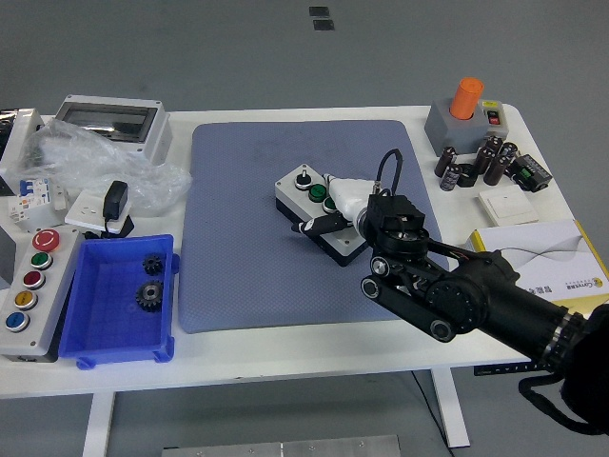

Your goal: Pick up the button,place it on the desk,press the button,press the button

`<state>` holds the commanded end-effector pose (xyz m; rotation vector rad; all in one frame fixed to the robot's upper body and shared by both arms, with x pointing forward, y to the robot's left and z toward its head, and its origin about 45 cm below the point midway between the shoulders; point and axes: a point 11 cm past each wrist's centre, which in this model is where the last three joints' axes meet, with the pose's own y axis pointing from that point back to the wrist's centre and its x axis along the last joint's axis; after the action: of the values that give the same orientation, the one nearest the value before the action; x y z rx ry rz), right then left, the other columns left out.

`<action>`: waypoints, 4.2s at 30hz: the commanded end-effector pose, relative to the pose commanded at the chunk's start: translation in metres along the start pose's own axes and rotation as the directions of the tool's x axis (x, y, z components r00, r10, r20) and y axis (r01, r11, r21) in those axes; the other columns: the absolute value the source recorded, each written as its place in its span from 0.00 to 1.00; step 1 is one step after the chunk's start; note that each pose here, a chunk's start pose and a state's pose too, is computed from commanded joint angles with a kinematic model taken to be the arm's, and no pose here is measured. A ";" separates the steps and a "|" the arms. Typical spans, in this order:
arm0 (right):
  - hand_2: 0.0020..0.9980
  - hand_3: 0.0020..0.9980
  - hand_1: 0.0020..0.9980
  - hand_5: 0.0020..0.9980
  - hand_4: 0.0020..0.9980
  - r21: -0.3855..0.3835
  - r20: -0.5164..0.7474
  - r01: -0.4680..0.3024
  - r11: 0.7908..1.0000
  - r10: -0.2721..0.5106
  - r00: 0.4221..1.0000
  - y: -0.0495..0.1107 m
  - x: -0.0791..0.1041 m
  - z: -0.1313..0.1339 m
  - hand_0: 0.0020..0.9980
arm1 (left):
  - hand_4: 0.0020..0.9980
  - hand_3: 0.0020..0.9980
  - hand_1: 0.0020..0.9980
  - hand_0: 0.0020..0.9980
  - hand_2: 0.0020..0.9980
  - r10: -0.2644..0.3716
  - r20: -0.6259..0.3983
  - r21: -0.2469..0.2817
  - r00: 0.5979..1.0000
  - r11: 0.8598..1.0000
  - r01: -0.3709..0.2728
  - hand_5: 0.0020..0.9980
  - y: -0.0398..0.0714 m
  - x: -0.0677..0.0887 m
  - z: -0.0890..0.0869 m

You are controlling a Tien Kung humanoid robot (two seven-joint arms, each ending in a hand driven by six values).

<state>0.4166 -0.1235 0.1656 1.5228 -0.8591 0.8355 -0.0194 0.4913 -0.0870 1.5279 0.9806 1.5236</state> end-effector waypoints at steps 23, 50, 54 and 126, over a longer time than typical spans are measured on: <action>0.46 0.50 0.45 0.31 0.71 0.017 -0.046 -0.074 0.997 0.075 0.996 0.002 0.001 -0.006 0.19 | 0.59 0.61 0.64 0.61 0.60 0.010 -0.004 -0.010 1.000 1.000 -0.010 0.33 0.000 0.001 0.001; 0.37 0.30 0.41 0.04 0.54 0.245 -0.095 -0.212 0.946 0.241 0.966 0.030 0.019 -0.023 0.25 | 0.60 0.62 0.65 0.60 0.61 0.023 -0.012 -0.012 1.000 1.000 -0.023 0.39 0.000 0.002 -0.001; 0.36 0.31 0.42 0.04 0.53 0.370 -0.114 -0.211 0.905 0.270 0.956 0.038 0.022 -0.032 0.29 | 0.60 0.62 0.65 0.60 0.61 0.026 -0.012 -0.012 1.000 1.000 -0.026 0.41 0.000 0.003 -0.001; 0.75 0.73 0.69 0.19 0.78 0.566 -0.357 -0.058 0.822 0.309 0.882 0.014 0.002 -0.018 0.73 | 0.59 0.62 0.65 0.60 0.61 0.027 -0.008 -0.019 1.000 0.999 -0.028 0.44 0.000 0.003 0.004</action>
<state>0.4049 -0.1075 0.1758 1.6408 -0.4506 1.6084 -0.0155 0.4938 -0.0857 1.5289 0.9501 1.5548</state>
